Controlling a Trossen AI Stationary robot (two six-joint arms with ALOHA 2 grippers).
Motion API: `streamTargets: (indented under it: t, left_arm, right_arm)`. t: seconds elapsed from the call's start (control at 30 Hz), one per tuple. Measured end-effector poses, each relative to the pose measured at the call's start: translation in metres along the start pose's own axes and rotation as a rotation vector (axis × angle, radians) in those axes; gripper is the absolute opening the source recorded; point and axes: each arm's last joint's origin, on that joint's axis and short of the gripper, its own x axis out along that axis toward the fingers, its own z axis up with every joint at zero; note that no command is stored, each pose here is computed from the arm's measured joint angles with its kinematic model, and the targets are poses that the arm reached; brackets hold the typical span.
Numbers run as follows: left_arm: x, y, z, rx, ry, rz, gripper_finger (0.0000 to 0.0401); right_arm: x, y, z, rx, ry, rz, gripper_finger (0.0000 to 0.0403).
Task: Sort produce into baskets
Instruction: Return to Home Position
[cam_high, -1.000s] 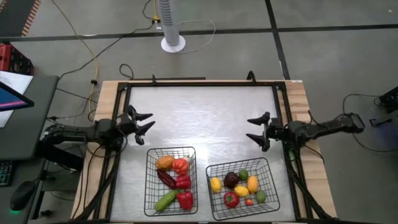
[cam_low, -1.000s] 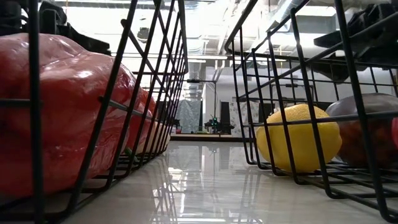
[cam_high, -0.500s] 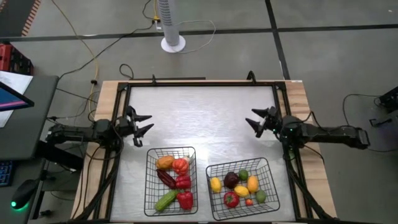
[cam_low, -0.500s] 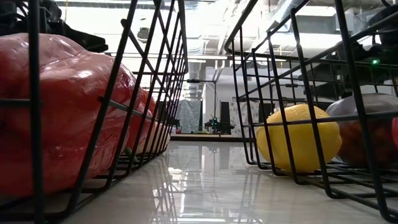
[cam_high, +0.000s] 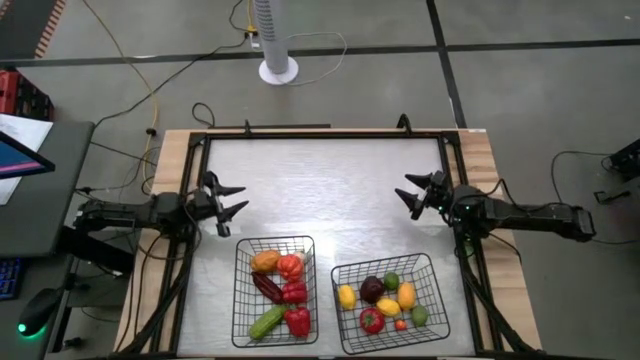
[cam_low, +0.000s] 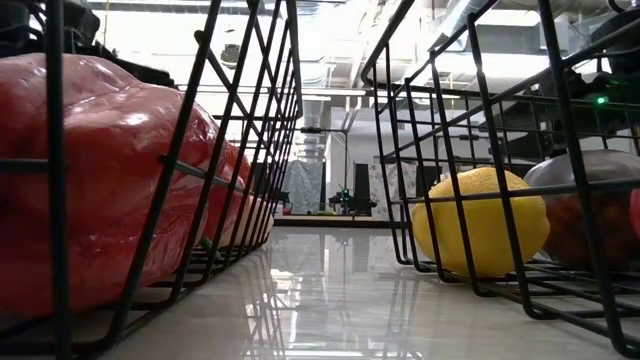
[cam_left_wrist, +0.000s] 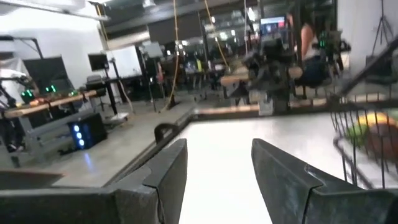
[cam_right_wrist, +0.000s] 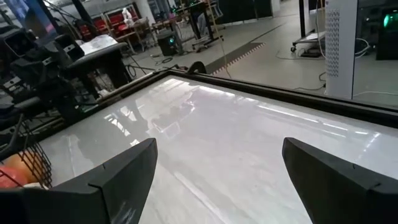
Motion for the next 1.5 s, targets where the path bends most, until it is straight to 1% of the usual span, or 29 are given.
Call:
streamTargets:
  t: [0.1,1.5]
  left_arm:
    - [-0.0001,-0.0009,-0.0043,0.016,0.043,-0.009,0.0168]
    - [0.0001,-0.0009,-0.0041,0.016,0.041,-0.010,0.0168]
  right_arm:
    - [0.0000,0.0001,0.0001,0.000,0.000,0.000,0.0375]
    - [-0.0001,0.0002,0.0006,0.000,0.000,0.001,0.0375]
